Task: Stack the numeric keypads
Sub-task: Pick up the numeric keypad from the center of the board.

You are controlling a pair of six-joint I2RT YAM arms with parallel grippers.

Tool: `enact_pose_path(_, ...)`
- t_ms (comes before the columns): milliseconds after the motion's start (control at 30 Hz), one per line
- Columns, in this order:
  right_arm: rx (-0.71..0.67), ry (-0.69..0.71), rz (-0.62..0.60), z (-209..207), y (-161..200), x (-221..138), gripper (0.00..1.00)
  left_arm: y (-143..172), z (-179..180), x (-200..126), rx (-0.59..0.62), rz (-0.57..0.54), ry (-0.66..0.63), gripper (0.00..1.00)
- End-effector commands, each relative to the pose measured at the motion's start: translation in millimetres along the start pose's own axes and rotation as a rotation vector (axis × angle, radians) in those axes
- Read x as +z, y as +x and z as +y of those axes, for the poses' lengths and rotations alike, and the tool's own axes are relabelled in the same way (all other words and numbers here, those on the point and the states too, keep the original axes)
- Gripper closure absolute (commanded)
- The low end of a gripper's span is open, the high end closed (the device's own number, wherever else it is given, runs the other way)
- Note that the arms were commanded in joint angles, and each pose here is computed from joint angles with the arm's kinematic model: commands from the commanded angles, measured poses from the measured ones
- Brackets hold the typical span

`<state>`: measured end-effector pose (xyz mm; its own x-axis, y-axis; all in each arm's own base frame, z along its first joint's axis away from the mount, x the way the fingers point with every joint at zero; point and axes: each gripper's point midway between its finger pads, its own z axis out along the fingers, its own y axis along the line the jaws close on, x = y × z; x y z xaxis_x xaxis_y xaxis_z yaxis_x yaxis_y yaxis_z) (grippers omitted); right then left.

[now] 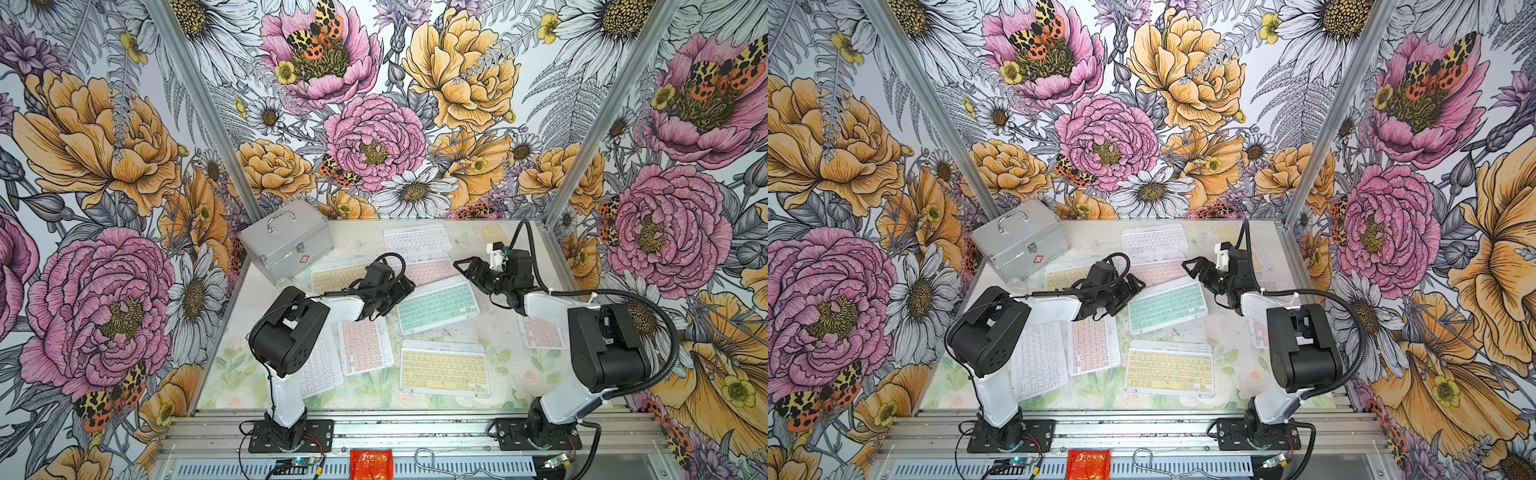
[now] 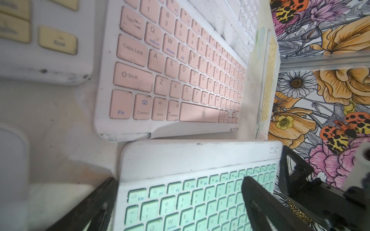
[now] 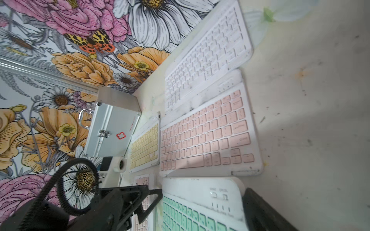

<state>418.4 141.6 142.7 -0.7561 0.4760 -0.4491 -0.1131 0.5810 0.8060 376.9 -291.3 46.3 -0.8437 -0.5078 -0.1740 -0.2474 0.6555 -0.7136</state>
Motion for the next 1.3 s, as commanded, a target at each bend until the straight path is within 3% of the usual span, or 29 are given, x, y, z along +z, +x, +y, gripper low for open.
enact_pose_path(0,0.0,-0.133,0.113,37.1,24.4,-4.4,0.05,36.4,26.7,18.0,-0.062,0.141,-0.05,0.01)
enact_pose_path(367,0.066,-0.202,0.061,69.7,26.7,9.4,0.06,40.1,30.2,19.9,-0.091,0.138,-0.035,0.01)
enact_pose_path(833,0.255,-0.135,-0.129,53.9,10.6,16.7,0.07,42.0,30.3,17.4,-0.108,0.124,-0.016,0.01)
enact_pose_path(1267,0.325,-0.134,-0.202,55.0,9.2,17.7,0.08,47.4,34.0,19.3,-0.118,0.128,-0.01,0.01)
